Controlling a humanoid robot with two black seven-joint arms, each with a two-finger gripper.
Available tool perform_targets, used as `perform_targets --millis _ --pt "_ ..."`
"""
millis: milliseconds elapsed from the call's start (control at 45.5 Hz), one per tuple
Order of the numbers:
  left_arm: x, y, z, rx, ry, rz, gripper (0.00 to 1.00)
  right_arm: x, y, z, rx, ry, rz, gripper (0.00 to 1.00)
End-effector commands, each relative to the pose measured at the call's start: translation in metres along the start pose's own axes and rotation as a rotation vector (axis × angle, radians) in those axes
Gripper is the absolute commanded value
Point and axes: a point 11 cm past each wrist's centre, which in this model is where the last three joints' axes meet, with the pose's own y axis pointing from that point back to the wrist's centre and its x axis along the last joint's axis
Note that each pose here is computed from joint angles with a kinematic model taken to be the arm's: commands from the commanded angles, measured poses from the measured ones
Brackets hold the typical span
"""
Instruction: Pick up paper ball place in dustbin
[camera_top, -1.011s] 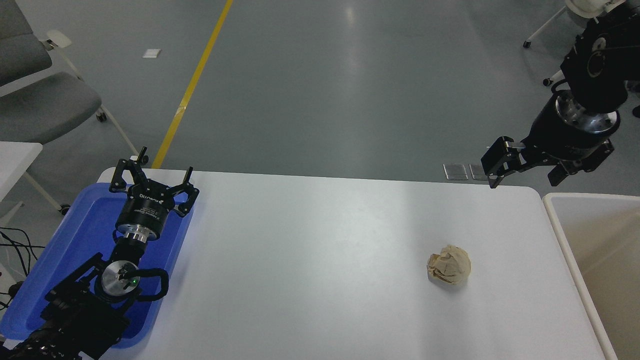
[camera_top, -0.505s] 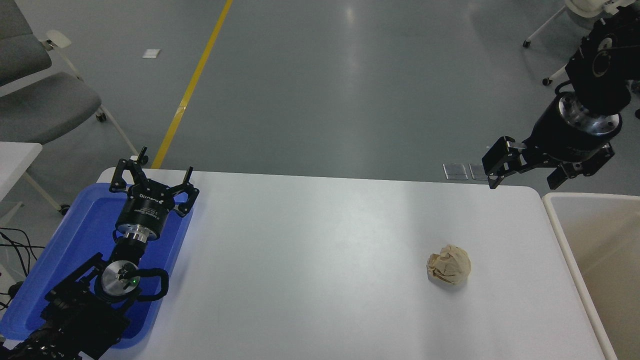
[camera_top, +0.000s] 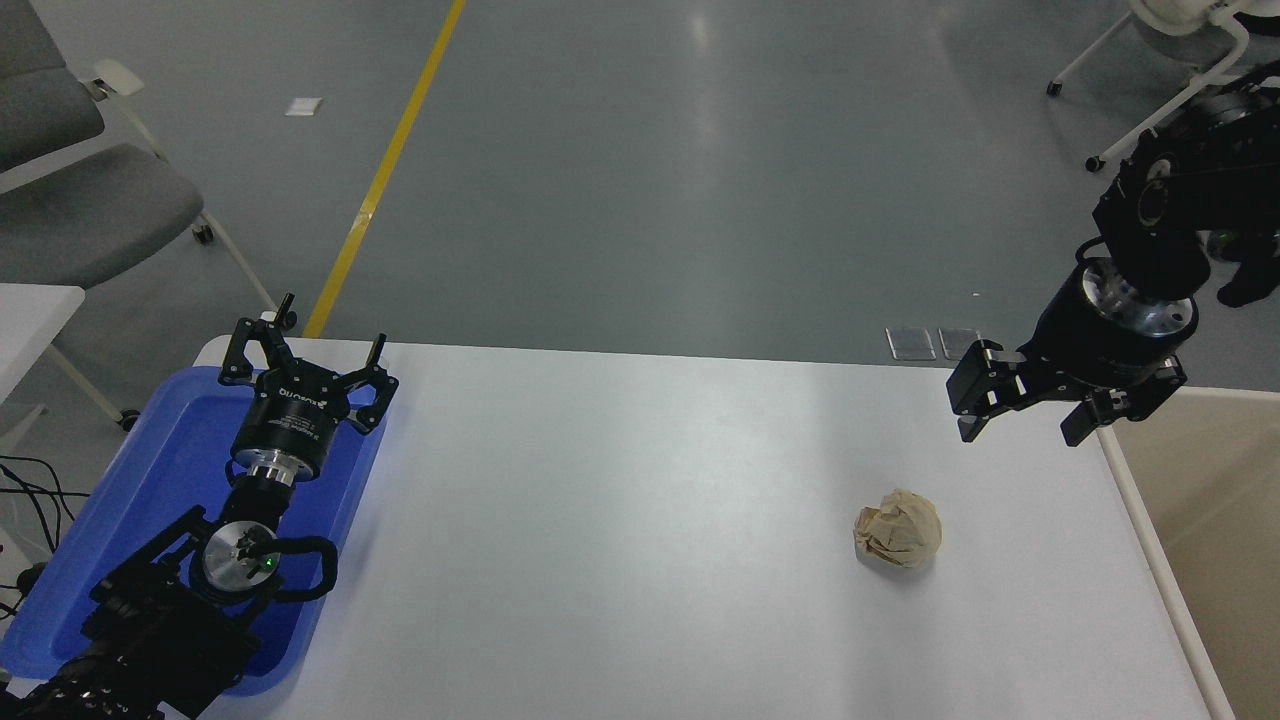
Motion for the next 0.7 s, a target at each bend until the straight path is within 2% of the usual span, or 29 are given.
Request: perform_targets --millis 0,484,681 --pt "0.000 0.000 0.000 0.000 0.000 0.000 1.00 0.000 -0.026 -0.004 0.019 0.002 0.046 0.90" --pt "0.000 0.000 0.000 0.000 0.000 0.000 1.00 0.004 -0.108 -0.005 -0.022 0.026 0.151 0.91" --pt "0.000 0.000 0.000 0.000 0.000 0.000 1.00 0.004 -0.136 -0.019 -0.029 0.062 0.146 0.92"
